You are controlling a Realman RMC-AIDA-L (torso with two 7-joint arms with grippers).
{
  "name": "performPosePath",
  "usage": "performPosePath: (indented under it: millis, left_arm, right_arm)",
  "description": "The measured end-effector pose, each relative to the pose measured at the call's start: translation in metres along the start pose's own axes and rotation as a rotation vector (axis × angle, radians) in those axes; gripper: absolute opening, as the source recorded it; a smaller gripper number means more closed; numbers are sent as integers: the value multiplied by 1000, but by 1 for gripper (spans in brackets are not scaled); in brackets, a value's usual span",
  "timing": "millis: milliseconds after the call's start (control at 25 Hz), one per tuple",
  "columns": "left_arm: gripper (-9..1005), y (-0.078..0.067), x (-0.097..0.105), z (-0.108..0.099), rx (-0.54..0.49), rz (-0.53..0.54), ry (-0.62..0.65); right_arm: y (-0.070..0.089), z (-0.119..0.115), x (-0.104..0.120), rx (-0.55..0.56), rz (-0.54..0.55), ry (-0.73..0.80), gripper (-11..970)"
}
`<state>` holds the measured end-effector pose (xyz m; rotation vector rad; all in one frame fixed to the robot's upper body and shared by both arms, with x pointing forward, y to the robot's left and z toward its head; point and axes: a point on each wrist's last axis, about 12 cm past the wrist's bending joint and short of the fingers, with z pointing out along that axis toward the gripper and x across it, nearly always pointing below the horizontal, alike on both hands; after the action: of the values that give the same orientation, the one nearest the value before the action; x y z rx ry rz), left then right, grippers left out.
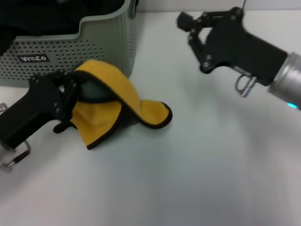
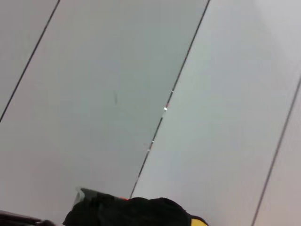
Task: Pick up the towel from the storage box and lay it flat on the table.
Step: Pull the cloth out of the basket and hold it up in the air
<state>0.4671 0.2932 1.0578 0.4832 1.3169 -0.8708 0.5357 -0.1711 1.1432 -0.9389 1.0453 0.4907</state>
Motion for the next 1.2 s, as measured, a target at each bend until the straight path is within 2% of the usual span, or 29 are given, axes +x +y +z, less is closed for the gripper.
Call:
performPosePath:
  millis: [120, 240, 360, 520, 640, 800, 840, 1000, 1200]
  left_arm:
    - [40, 1, -12, -13, 28, 19, 27]
    - [40, 5, -24, -24, 9, 13, 17]
    - [39, 5, -27, -18, 17, 20, -3]
    - [39, 5, -27, 4, 53, 24, -37]
    - [39, 6, -28, 20, 80, 24, -55]
    - [38, 10, -29, 37, 92, 18, -66]
    - [38, 12, -29, 40, 87, 17, -68]
    - [38, 19, -28, 46, 48, 33, -58]
    - [37, 23, -26, 47, 7, 60, -47]
  right_arm:
    - [-9, -13, -7, -1, 41, 12, 65]
    - [-18, -24, -11, -12, 71, 44, 81]
    - [-19, -29, -5, -42, 83, 96, 96]
    - [2, -24, 24, -139, 60, 184, 116]
    - [21, -18, 37, -179, 33, 222, 132]
    - [54, -11, 46, -226, -101, 220, 152]
    - [62, -10, 46, -238, -135, 211, 198]
    - [72, -5, 42, -250, -160, 184, 380]
    - [75, -11, 40, -243, -129, 172, 500]
